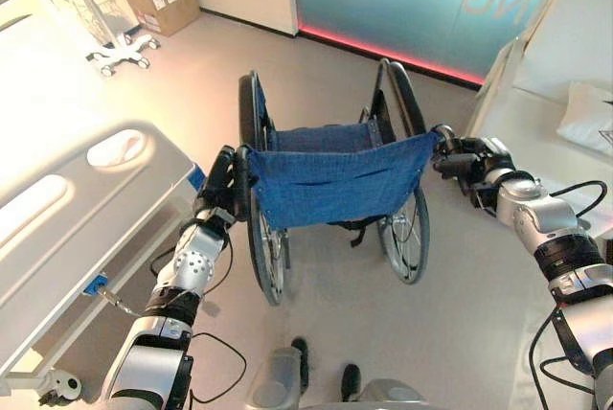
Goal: Push the wheelchair next to the bed
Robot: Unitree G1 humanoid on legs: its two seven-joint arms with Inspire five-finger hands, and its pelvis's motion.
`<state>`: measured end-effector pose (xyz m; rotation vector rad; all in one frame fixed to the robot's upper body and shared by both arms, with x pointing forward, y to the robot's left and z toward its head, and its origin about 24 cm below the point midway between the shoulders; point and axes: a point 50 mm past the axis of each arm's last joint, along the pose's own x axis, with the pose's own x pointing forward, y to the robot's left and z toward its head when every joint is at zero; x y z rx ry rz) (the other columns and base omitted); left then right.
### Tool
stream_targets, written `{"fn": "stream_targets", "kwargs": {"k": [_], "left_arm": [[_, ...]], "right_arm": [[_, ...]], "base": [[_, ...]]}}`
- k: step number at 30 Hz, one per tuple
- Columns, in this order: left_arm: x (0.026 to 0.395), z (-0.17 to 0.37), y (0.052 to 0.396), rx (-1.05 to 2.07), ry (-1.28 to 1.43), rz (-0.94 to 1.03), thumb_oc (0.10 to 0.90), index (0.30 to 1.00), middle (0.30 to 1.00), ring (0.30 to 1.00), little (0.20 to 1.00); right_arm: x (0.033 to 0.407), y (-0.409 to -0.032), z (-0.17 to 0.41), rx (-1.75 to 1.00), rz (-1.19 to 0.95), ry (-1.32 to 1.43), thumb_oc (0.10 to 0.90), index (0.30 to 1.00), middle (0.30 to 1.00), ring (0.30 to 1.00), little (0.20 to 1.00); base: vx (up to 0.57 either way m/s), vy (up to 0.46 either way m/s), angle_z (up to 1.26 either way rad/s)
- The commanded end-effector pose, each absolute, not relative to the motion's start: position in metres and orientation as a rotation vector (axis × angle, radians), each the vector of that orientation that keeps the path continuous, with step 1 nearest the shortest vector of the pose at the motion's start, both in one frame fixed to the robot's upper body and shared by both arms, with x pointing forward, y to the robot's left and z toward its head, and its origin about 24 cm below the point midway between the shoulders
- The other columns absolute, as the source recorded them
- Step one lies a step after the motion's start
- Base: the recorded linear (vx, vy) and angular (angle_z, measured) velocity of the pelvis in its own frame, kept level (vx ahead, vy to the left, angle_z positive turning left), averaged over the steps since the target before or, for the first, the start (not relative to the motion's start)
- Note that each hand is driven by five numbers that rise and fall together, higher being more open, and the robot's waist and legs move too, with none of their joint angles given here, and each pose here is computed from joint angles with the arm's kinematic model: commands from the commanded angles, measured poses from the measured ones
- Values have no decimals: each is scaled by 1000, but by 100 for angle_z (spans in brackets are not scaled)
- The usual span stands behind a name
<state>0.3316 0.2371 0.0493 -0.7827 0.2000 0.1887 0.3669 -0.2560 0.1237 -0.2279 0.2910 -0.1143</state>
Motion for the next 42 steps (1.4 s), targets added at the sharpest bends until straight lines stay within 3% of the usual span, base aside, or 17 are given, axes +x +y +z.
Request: {"fn": "stream_targets", "kwargs": {"k": [1, 12, 22, 32, 42], "left_arm": [[344, 97, 174, -844, 74, -155, 400, 300, 300, 300, 300], [339, 76, 170, -822, 114, -110, 400, 300, 300, 300, 300], [342, 69, 158, -790, 124, -121, 400, 300, 300, 300, 300], [326, 56, 146, -732, 166, -223, 400, 300, 300, 300, 300], [332, 69, 145, -792, 152, -167, 400, 300, 300, 300, 300]], "right_arm": [[390, -176, 179, -81, 194, 29, 400, 300, 300, 300, 300], [395, -165, 175, -101, 305, 37, 400, 300, 300, 300, 300], [398, -170, 183, -123, 322, 31, 400, 300, 300, 300, 300], [404, -171, 199, -162, 294, 64, 400, 300, 300, 300, 300], [400, -166, 188, -208, 310, 82, 400, 300, 300, 300, 300]], "base": [[329, -42, -35], [234, 10, -48], [232, -47, 34], [302, -295, 57], [204, -351, 64]]}}
